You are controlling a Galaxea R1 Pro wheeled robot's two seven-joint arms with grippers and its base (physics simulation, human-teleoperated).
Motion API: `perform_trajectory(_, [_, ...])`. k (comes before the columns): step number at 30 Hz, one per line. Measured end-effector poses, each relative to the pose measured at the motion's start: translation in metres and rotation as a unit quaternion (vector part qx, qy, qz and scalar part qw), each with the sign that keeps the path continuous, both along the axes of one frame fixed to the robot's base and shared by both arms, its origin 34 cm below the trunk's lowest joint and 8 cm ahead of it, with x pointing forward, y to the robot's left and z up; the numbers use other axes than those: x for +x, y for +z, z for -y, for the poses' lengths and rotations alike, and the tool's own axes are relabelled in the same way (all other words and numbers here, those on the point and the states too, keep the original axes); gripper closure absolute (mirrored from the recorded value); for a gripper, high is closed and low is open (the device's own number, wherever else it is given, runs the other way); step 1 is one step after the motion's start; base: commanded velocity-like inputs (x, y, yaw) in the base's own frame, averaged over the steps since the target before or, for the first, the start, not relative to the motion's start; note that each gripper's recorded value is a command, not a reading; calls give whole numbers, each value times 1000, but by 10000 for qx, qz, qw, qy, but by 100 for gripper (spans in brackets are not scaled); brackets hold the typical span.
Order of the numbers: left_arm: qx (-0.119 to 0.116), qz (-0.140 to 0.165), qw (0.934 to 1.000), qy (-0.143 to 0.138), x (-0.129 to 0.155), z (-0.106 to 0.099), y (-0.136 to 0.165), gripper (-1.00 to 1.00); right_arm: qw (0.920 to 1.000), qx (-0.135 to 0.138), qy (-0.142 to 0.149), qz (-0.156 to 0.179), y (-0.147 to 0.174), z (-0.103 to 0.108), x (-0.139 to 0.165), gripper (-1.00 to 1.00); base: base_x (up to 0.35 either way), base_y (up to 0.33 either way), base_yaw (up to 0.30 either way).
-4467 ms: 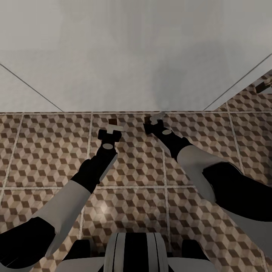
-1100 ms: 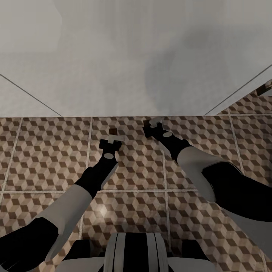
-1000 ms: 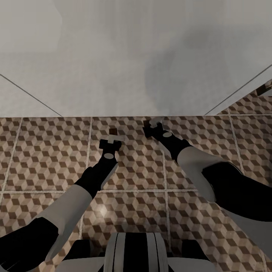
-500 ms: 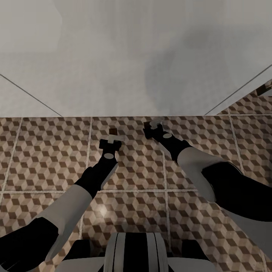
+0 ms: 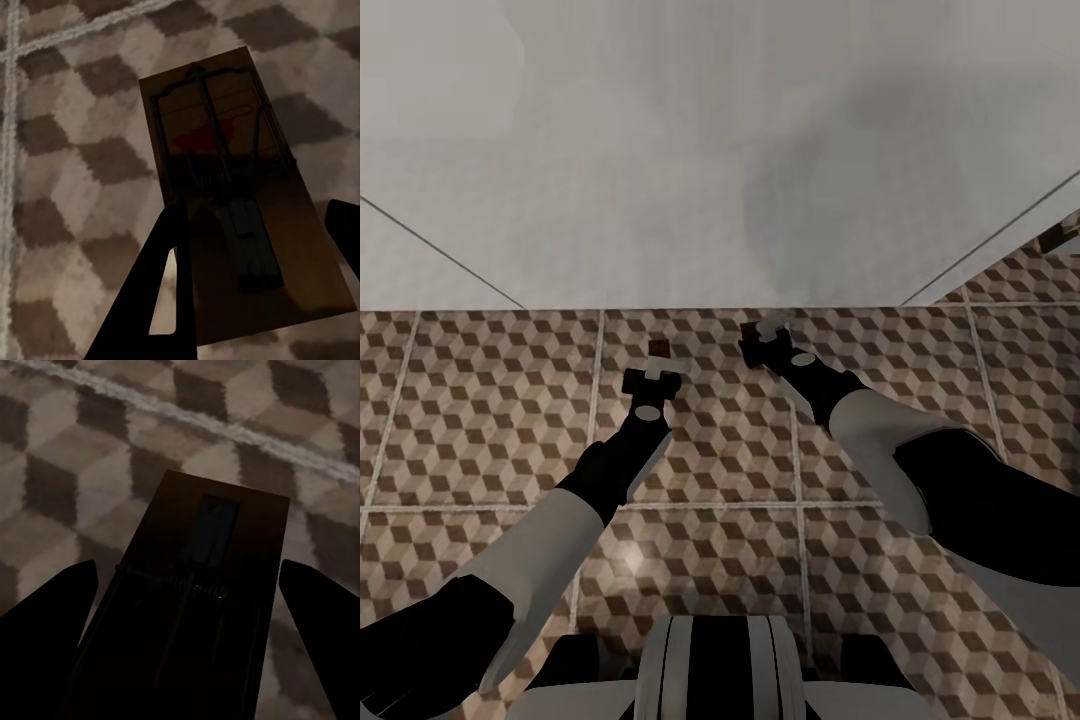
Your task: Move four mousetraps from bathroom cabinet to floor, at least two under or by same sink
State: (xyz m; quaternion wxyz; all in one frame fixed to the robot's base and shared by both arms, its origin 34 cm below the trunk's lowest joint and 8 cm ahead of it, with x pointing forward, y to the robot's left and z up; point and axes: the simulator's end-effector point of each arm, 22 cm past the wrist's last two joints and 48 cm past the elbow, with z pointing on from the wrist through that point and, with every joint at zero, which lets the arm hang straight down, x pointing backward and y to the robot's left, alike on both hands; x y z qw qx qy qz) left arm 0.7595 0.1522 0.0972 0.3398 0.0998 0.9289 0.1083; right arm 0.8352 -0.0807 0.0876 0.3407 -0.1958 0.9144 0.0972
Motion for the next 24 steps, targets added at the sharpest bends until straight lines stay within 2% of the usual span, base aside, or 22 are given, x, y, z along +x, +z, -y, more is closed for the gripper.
perform_trajectory(6, [0,-3,10000,-3,0,0,0,100,10000,0,0,0,0,0,0,100,0,0,0])
perform_trajectory(7, [-1,-11,10000,-1,-2,0,-1,-100,10000,0,0,0,0,0,0,100,0,0,0])
perform_trajectory(24, [1,-92,10000,-4,-13,0,-7,-100,10000,0,0,0,0,0,0,100,0,0,0])
